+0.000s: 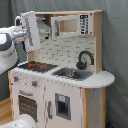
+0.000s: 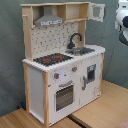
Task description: Play with the kitchen
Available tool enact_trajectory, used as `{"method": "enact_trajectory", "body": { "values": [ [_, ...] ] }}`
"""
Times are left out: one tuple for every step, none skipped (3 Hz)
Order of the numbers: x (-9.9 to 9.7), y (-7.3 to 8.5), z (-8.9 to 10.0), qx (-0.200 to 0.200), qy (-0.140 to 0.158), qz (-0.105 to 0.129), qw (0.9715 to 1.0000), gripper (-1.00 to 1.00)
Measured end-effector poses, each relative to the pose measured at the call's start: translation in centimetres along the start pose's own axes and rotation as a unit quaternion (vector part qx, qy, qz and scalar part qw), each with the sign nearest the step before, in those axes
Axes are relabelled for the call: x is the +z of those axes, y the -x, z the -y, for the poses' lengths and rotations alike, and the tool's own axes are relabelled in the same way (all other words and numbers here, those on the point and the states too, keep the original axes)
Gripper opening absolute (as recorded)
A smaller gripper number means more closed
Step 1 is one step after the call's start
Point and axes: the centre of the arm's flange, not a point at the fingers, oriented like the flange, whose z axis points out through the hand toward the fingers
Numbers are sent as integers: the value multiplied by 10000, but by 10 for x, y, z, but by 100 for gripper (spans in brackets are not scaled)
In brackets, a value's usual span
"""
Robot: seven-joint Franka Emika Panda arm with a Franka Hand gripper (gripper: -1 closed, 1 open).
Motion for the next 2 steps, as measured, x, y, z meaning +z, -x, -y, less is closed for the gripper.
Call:
{"method": "enact_trajectory", "body": {
  "values": [
    [5,5,-18,426,20,5,9991,100],
    [6,5,-19,448,20,10,9990,-100]
  ]
}}
